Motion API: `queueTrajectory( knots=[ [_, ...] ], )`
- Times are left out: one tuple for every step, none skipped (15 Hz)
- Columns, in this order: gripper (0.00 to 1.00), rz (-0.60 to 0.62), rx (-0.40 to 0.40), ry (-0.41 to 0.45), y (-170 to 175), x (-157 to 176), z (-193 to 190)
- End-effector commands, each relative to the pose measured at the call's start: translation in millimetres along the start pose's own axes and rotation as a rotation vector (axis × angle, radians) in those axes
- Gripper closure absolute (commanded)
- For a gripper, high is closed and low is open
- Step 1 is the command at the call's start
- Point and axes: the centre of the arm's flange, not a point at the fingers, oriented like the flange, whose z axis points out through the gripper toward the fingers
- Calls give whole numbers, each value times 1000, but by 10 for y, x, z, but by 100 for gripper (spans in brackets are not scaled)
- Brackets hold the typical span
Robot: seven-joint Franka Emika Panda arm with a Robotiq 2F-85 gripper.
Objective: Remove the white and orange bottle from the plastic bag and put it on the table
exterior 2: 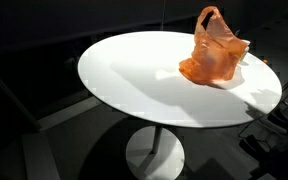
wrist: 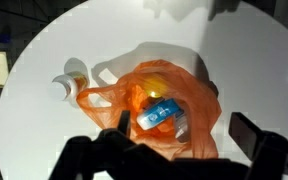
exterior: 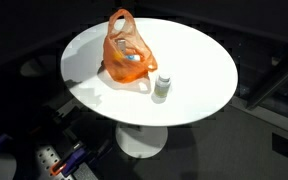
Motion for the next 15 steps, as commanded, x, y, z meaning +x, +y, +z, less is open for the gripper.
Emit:
queueTrajectory(
  knots=[
    [0,19,-25,33,-128,-332,-330],
    [0,20,-27,50,-141,-391,-414],
    [0,14,-30,64,-152,-450,-506],
    [0,4,-30,68,-156,-487,-572],
    [0,4,-31,73,-156,-525,-631],
    [0,4,-31,77,-154,-551,-675],
    [0,1,-34,77,-153,-570,-702],
    [0,-1,-35,74,-152,-583,-714],
    [0,-3,-34,71,-154,-590,-717],
    [0,-24,-26,57,-152,-585,-686],
    [0,-4,-21,75,-148,-520,-693],
    [0,-6,-21,70,-152,-524,-679],
    [0,-7,-21,67,-154,-527,-665],
    [0,-7,-21,65,-155,-528,-655],
    [0,-7,-21,64,-156,-529,-650]
  ],
)
